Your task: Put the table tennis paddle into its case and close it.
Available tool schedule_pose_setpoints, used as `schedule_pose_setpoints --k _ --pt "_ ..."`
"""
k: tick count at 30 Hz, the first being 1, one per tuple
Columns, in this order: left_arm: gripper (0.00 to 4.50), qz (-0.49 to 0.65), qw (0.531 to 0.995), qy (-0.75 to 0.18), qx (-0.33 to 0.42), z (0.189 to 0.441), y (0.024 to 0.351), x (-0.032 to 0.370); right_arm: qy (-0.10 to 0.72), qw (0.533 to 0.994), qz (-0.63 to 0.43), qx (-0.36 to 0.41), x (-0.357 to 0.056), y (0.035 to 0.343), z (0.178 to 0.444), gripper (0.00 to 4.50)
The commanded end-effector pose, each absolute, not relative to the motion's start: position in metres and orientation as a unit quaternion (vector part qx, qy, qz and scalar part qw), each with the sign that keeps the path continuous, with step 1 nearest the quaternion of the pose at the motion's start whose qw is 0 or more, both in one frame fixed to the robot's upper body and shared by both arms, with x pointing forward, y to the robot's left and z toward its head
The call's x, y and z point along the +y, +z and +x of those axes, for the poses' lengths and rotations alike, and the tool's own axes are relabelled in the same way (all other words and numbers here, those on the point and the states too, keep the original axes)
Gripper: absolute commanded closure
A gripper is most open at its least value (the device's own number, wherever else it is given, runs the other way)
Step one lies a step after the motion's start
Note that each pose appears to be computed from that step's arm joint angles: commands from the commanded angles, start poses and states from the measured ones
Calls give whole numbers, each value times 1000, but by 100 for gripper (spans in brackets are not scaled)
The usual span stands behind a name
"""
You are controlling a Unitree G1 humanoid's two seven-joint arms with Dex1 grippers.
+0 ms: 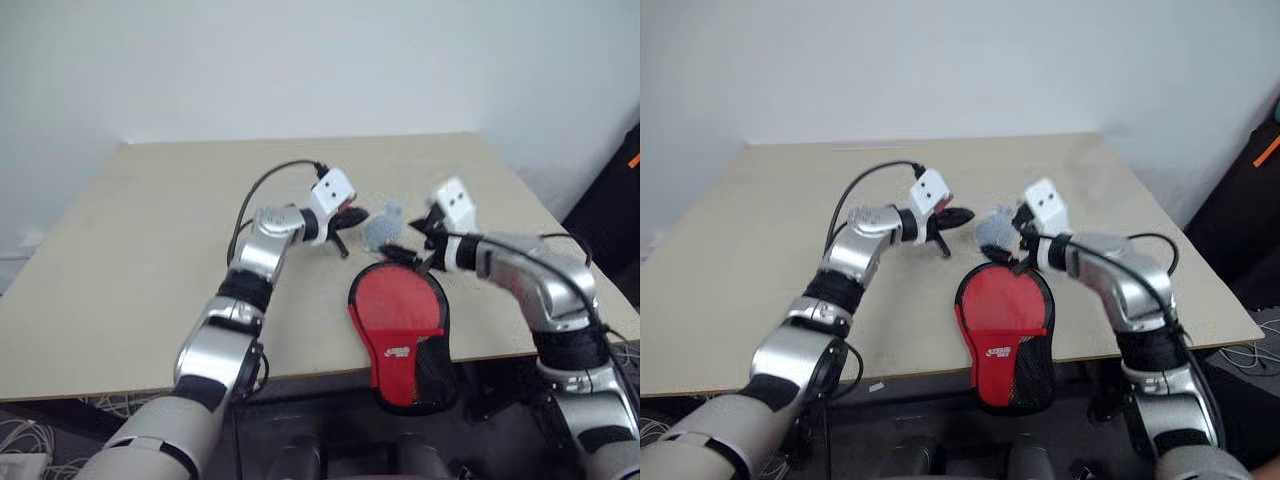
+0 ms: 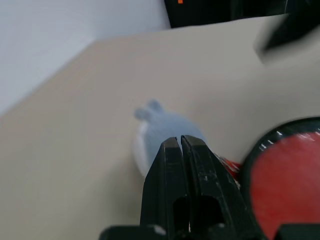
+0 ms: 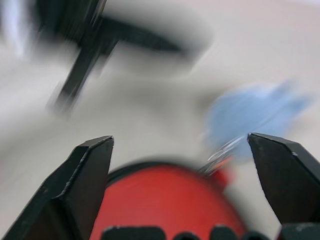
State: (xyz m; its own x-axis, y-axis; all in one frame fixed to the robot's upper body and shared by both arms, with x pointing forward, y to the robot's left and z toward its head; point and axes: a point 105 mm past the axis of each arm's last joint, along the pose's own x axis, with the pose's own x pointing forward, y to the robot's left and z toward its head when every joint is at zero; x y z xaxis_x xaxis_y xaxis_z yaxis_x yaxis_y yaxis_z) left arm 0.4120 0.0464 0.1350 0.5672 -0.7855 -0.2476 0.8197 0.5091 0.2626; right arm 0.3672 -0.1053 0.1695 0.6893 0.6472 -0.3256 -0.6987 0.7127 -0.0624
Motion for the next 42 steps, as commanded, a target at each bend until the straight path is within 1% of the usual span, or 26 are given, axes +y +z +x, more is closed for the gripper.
schedule_pose_setpoints --k 1,6,8,10,14,20,24,32,38,42 --pt "450 164 869 -466 15 402 153 34 327 931 -117 108 -127 189 396 2" --pt "450 133 871 -472 24 388 142 23 288 943 -129 108 -136 184 437 2" --pt "450 113 863 -492 30 378 135 15 278 946 -124 107 -131 181 451 2" --pt "450 99 852 -512 39 367 127 10 271 949 -118 108 -124 177 460 2" --pt "450 74 841 -531 69 354 109 6 266 952 -106 110 -106 170 469 2" --pt "450 72 839 -527 118 341 76 10 255 958 -72 110 -79 163 473 2" --pt "450 73 845 -513 134 339 65 17 244 961 -61 112 -69 158 473 2" --pt "450 74 857 -490 137 343 64 29 218 965 -73 127 -62 141 471 2" --pt "450 79 863 -478 141 346 63 36 224 952 -144 148 -54 121 465 2" --pt "450 79 865 -475 142 348 62 37 223 944 -189 156 -58 112 463 2"
